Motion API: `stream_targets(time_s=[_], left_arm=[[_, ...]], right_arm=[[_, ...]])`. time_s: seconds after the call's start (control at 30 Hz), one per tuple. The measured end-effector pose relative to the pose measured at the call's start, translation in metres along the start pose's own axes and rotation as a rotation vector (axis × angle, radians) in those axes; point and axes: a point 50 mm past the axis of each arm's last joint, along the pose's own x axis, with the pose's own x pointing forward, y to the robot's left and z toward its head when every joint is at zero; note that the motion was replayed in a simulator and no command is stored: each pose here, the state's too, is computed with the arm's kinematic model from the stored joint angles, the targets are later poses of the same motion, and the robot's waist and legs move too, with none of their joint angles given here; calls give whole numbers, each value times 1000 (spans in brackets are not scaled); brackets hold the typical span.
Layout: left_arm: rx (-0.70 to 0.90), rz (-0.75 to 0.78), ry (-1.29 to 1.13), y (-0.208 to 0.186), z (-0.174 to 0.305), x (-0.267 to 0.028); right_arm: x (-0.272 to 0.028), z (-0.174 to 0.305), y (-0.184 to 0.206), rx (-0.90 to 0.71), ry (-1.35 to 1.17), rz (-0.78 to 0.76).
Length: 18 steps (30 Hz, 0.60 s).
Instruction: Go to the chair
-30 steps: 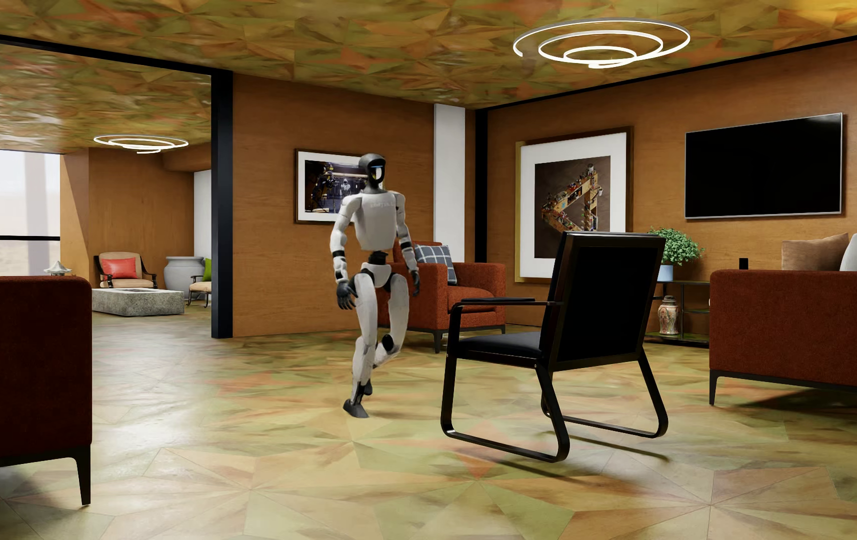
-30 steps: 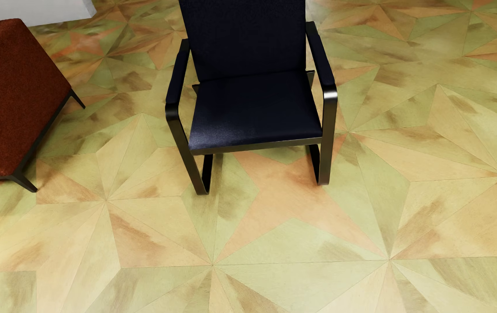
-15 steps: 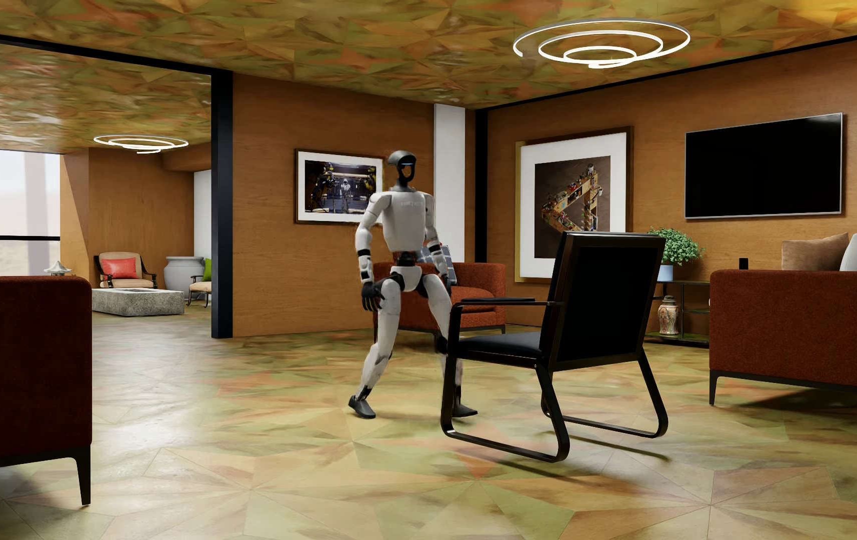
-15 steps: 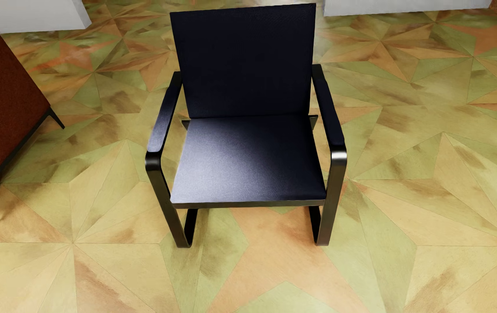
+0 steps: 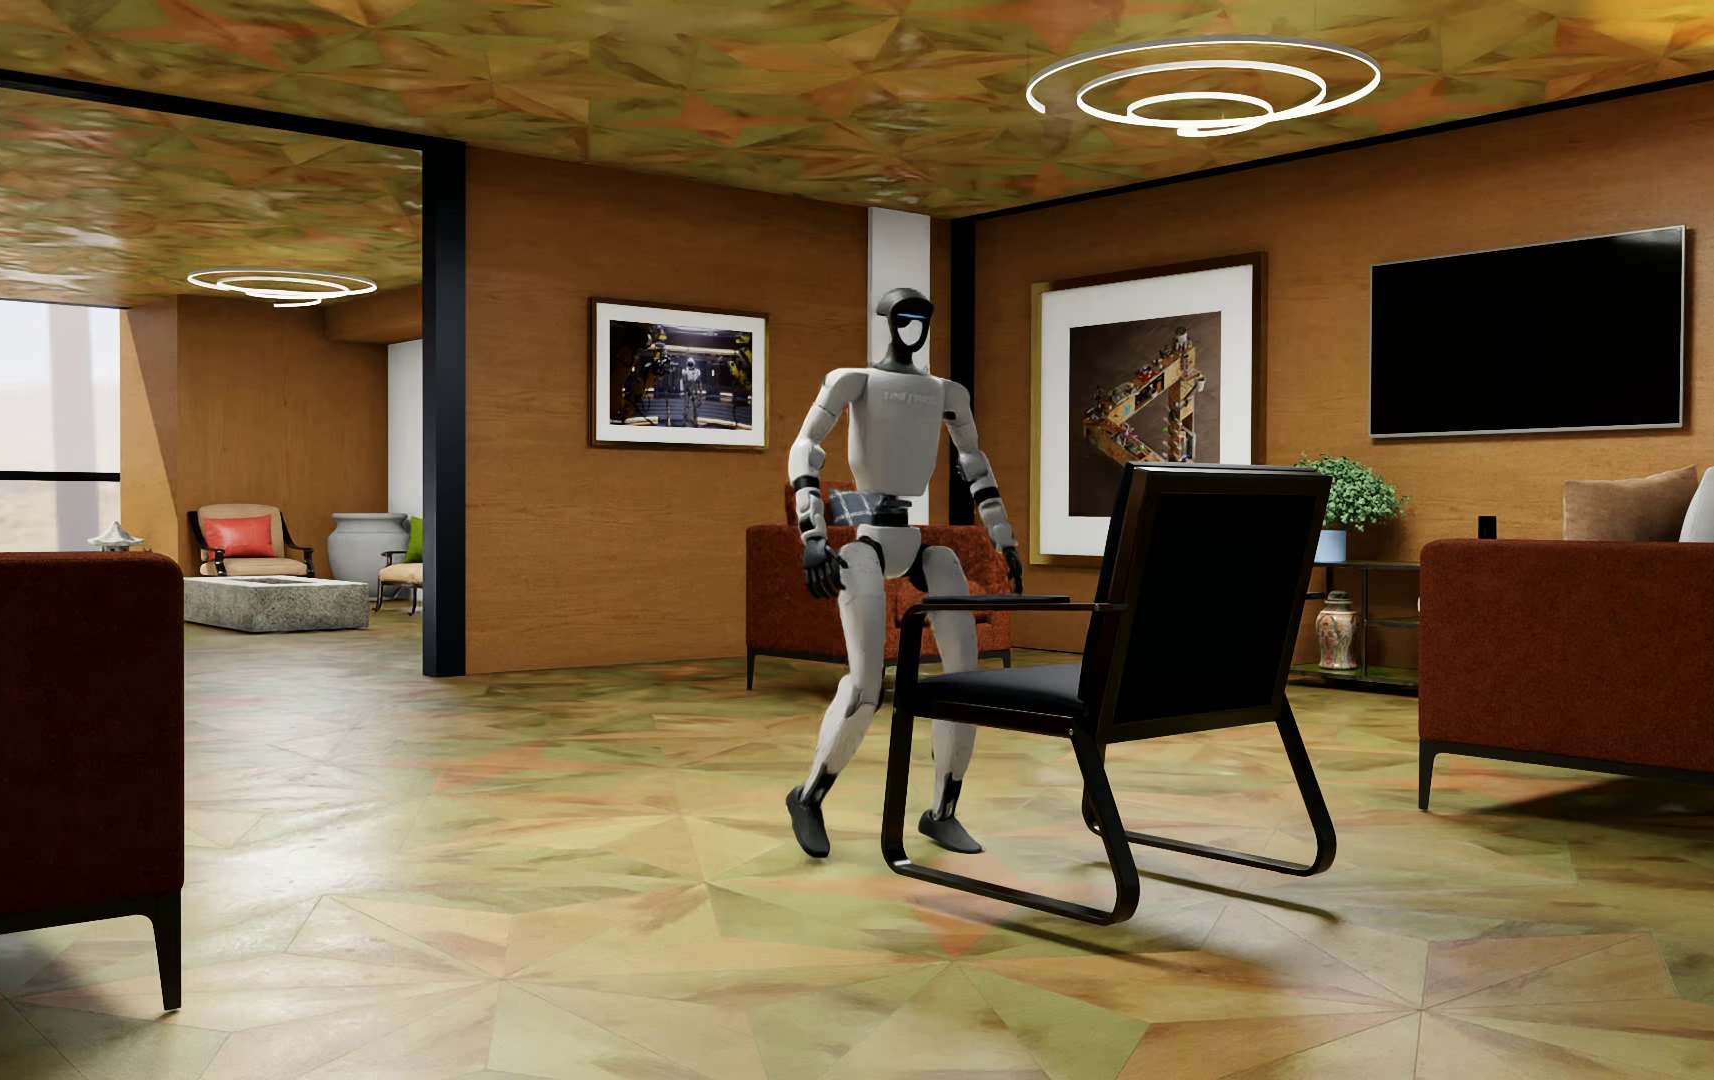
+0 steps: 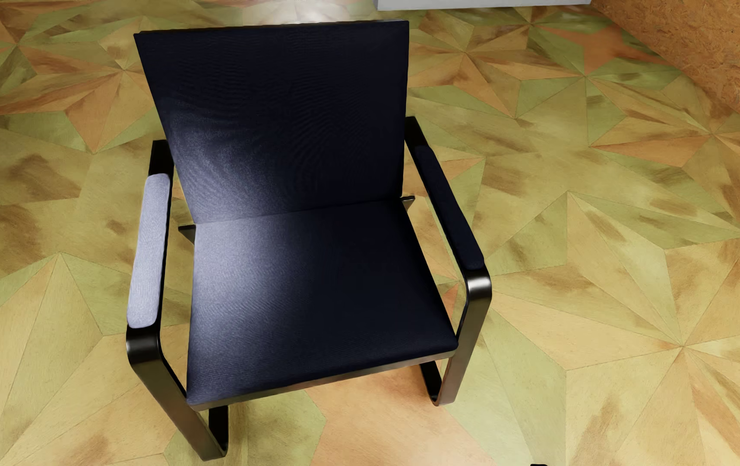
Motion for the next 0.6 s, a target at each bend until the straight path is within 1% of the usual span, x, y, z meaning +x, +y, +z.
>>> stream_targets(time_s=[0.07, 0.13, 0.2, 0.27, 0.33, 0.37, 0.4, 0.5, 0.53, 0.6], left_arm=[[-18, 69, -67, 24, 20, 2], [-9, 115, -152, 43, 45, 2], [10, 142, -237, 55, 69, 1], [-40, 141, -257, 50, 73, 1], [-127, 76, -168, 16, 48, 5], [-142, 20, -109, -7, 34, 6], [-133, -47, -49, -33, 19, 5], [-11, -256, 102, -101, -20, -12], [5, -299, 153, -115, -34, -19], [-27, -316, 216, -125, -51, -29]], right_arm=[[-2, -8, 4, -13, 27, 17], [-5, -26, 15, -26, 97, 49], [-9, -45, 30, -64, 182, 106], [-12, -57, 44, -139, 240, 173], [-9, -56, 40, -155, 245, 168], [-7, -51, 36, -141, 228, 149], [-5, -44, 30, -117, 201, 125], [5, -13, 16, -46, 86, 59], [8, -4, 13, -28, 57, 44], [10, 7, 10, -11, 15, 30]])
